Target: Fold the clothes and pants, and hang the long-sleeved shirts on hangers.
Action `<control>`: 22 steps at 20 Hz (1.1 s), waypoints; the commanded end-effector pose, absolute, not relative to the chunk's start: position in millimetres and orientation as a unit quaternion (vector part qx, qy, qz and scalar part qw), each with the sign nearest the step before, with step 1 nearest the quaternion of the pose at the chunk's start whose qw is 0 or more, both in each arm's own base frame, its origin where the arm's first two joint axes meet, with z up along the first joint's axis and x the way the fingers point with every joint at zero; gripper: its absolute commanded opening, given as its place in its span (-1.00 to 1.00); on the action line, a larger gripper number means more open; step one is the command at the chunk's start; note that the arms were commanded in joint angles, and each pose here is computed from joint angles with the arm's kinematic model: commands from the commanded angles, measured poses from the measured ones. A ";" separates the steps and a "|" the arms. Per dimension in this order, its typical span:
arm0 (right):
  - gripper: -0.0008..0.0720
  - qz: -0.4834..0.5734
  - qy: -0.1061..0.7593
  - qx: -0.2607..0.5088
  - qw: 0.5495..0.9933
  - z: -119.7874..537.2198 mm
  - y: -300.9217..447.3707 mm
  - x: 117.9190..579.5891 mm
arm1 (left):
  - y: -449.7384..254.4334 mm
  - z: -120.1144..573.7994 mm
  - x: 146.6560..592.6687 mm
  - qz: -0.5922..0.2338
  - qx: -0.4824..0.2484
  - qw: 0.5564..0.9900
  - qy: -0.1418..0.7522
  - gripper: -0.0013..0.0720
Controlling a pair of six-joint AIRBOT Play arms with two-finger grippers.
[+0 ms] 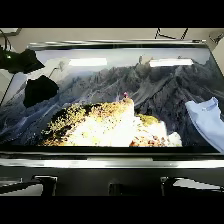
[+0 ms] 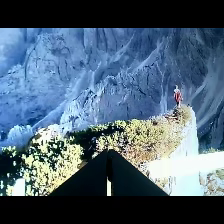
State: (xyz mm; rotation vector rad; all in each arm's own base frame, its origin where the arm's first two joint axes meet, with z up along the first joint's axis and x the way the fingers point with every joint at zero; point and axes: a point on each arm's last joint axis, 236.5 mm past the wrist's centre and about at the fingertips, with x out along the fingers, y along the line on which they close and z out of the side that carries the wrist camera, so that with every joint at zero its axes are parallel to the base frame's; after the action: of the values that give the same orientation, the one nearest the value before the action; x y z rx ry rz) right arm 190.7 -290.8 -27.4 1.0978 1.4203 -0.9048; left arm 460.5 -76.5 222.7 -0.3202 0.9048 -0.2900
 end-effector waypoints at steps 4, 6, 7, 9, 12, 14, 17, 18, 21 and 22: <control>-0.86 -0.407 0.616 0.440 0.511 -58.3 -255.3 145.6 | -77.5 222.5 460.7 -0.140 -0.153 0.877 0.434 -0.89; -0.86 -0.405 0.627 0.439 0.500 -64.8 -248.8 138.4 | -77.2 222.5 460.7 -0.139 -0.153 0.877 0.434 -0.89; -0.86 -0.407 0.631 0.435 0.497 -67.4 -247.8 134.9 | -77.5 222.5 460.7 -0.140 -0.153 0.877 0.434 -0.89; -0.86 -0.416 0.631 0.422 0.501 -68.0 -254.2 131.2 | -77.3 222.5 460.7 -0.140 -0.153 0.877 0.434 -0.89; -0.75 -0.434 0.625 0.412 0.501 -63.7 -261.1 126.3 | -77.5 222.6 460.8 -0.140 -0.153 0.877 0.434 -0.89; 0.64 -0.433 0.612 0.418 0.514 -54.7 -266.6 136.1 | -77.4 223.0 461.4 -0.139 -0.153 0.878 0.432 -0.89; 0.95 -0.417 0.583 0.415 0.561 -5.8 -287.8 164.5 | -78.8 225.5 462.9 -0.142 -0.155 0.880 0.427 -0.89; 0.95 -0.418 0.554 0.406 0.594 23.6 -304.9 180.4 | -81.6 227.7 463.7 -0.147 -0.160 0.880 0.423 -0.89; 0.94 -0.397 0.383 0.328 0.767 155.4 -359.3 267.3 | -96.0 250.9 481.2 -0.177 -0.158 0.901 0.364 -0.90; 0.94 -0.378 0.310 0.289 0.823 212.2 -361.9 304.3 | -99.4 259.7 491.0 -0.176 -0.151 0.913 0.336 -0.90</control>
State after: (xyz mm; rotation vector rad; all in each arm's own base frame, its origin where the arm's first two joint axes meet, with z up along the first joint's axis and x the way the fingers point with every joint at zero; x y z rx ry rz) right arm 228.1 -342.1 85.1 0.8140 1.0460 -0.9389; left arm 471.8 -90.0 237.5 -0.3289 0.8252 -0.3361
